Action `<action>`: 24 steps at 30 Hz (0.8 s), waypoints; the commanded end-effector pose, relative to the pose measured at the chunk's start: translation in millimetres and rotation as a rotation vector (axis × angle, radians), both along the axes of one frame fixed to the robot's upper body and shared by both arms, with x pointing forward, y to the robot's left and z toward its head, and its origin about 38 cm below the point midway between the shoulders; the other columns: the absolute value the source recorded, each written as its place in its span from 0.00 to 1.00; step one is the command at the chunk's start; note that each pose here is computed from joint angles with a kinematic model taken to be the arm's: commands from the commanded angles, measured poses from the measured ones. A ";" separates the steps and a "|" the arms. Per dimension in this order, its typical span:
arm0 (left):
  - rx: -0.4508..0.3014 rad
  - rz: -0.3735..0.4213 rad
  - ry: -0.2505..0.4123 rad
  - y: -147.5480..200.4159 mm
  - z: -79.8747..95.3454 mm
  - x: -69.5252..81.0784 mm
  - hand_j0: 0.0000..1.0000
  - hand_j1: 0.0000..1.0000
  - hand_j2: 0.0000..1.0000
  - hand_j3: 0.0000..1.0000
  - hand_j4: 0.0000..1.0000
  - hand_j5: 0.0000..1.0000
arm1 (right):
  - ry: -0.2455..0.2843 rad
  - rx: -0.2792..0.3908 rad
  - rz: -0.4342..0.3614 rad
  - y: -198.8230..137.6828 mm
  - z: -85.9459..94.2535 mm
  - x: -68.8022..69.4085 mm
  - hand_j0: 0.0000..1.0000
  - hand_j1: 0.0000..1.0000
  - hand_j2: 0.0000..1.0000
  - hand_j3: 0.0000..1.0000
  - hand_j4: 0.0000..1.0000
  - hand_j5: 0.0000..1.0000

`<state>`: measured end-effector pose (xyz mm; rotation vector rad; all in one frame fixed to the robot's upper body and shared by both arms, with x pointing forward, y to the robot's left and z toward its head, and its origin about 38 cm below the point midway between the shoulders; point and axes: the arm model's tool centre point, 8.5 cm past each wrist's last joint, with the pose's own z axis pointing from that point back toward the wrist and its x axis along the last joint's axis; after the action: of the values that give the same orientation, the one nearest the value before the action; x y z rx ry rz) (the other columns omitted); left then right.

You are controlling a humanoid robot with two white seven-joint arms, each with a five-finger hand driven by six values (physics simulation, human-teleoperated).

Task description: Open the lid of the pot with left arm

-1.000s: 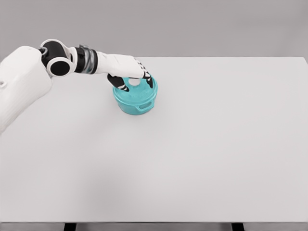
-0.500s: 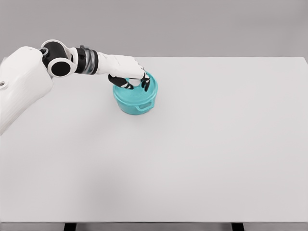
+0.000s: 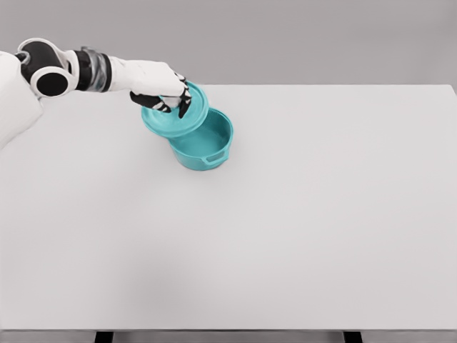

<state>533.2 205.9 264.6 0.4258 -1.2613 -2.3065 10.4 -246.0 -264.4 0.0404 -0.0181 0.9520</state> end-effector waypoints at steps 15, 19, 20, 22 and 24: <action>0.085 0.170 0.005 103.4 -2.2 -12.0 0.63 0.63 0.63 0.63 0.63 0.63 | 0.000 0.000 0.000 -0.1 0.0 0.0 1.00 1.00 1.00 1.00 1.00 1.00; 0.085 0.170 0.023 103.0 -11.4 -13.9 0.87 0.87 0.87 0.87 0.87 0.87 | 0.000 0.000 0.000 -0.1 0.0 0.0 1.00 1.00 1.00 1.00 1.00 1.00; 0.085 0.170 0.026 103.1 -13.0 -14.3 0.87 0.87 0.87 0.87 0.87 0.87 | -0.001 0.000 0.000 -0.1 0.0 1.0 1.00 1.00 1.00 1.00 1.00 1.00; 0.084 0.167 0.029 101.2 -14.3 -14.1 0.90 0.90 0.90 0.90 0.90 0.90 | -0.001 0.000 0.000 -0.1 0.0 1.0 1.00 1.00 1.00 1.00 1.00 1.00; 0.084 0.170 0.030 102.1 -14.6 -13.9 0.91 0.91 0.91 0.91 0.91 0.91 | 0.000 0.000 0.000 -0.1 0.0 0.0 1.00 1.00 1.00 1.00 1.00 1.00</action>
<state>518.9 307.8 249.5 0.5063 -1.0695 -2.2264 11.4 -246.0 -264.4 0.0396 -0.0195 0.9522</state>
